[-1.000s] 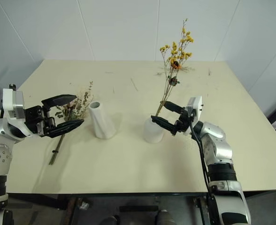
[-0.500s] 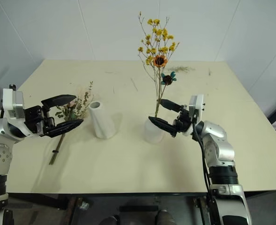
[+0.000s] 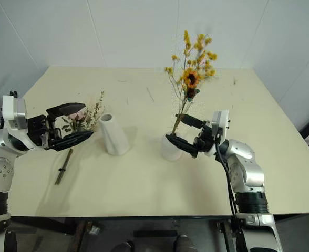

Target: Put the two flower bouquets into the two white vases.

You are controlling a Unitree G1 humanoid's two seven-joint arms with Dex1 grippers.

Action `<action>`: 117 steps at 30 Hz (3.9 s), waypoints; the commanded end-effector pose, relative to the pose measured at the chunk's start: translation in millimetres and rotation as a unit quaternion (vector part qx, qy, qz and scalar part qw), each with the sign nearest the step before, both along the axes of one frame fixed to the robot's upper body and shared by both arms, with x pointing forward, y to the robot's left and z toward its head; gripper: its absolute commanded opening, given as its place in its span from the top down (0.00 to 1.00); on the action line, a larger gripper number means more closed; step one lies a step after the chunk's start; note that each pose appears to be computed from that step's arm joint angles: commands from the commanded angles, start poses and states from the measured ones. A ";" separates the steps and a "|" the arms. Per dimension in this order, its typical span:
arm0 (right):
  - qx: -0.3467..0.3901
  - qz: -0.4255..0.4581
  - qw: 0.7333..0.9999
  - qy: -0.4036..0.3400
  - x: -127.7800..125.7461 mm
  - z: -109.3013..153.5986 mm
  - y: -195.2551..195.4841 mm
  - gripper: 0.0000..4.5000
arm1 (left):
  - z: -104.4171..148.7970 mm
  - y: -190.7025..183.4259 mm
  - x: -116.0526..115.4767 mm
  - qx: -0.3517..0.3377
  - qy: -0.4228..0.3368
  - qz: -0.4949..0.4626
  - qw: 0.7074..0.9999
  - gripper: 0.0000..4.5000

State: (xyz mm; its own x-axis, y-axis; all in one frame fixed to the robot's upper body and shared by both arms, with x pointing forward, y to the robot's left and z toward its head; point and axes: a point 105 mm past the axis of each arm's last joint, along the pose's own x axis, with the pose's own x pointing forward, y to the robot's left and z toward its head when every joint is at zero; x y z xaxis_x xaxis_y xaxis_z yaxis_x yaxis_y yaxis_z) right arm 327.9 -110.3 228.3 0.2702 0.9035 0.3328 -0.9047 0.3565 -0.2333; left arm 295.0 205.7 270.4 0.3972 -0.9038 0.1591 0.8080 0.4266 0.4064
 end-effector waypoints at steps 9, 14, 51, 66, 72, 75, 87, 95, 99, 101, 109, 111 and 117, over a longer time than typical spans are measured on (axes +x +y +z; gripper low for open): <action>-0.009 -0.047 0.998 -0.037 11.8 9.7 1.0 0.01 | 12.1 -0.8 -0.9 0.002 -0.027 0.001 1.000 0.00; 0.005 -0.060 0.998 -0.027 18.2 14.0 -0.7 0.01 | 11.8 -0.9 -1.0 0.002 -0.029 0.002 1.000 0.00; -0.151 -0.020 0.988 0.026 36.4 24.3 33.0 1.00 | 7.7 -3.1 1.9 -0.005 -0.030 0.003 1.000 0.00; -0.213 -0.014 0.973 0.084 47.2 2.6 27.9 0.87 | 5.6 -2.4 0.2 -0.012 -0.033 0.011 0.999 0.00; -0.181 -0.024 0.982 0.048 47.9 19.8 27.5 0.41 | 5.0 -0.8 -0.9 -0.013 -0.034 0.014 0.999 0.00; -0.167 -0.008 0.985 0.040 41.6 29.4 24.5 0.18 | 4.7 0.2 -0.7 -0.012 -0.034 0.016 0.999 0.00; -0.154 -0.017 0.987 0.044 34.6 21.4 -31.4 0.01 | 4.9 12.4 1.1 0.009 -0.023 0.024 0.999 0.00; -0.144 -0.037 0.988 0.048 22.2 17.7 -64.5 0.01 | 0.2 37.2 -3.7 0.041 -0.008 0.053 0.998 0.00; -0.182 -0.041 0.981 0.049 6.1 17.8 -90.1 0.01 | 12.8 64.1 -10.5 0.054 -0.011 0.100 0.993 0.00; -0.183 -0.061 0.981 0.023 2.5 23.6 -97.9 0.01 | 15.6 79.0 -14.6 0.067 -0.001 0.122 0.990 0.00; -0.205 -0.081 0.975 0.004 -16.7 28.1 -110.1 0.01 | -26.8 146.2 -12.1 0.092 0.206 0.252 0.941 0.00; -0.202 -0.082 0.976 -0.001 -18.5 29.9 -107.7 0.01 | -41.4 170.2 7.0 0.097 0.259 0.372 0.886 0.00; -0.191 -0.059 0.980 -0.022 -27.1 49.2 -93.2 0.01 | -70.6 149.9 29.9 0.176 0.317 0.388 0.847 0.00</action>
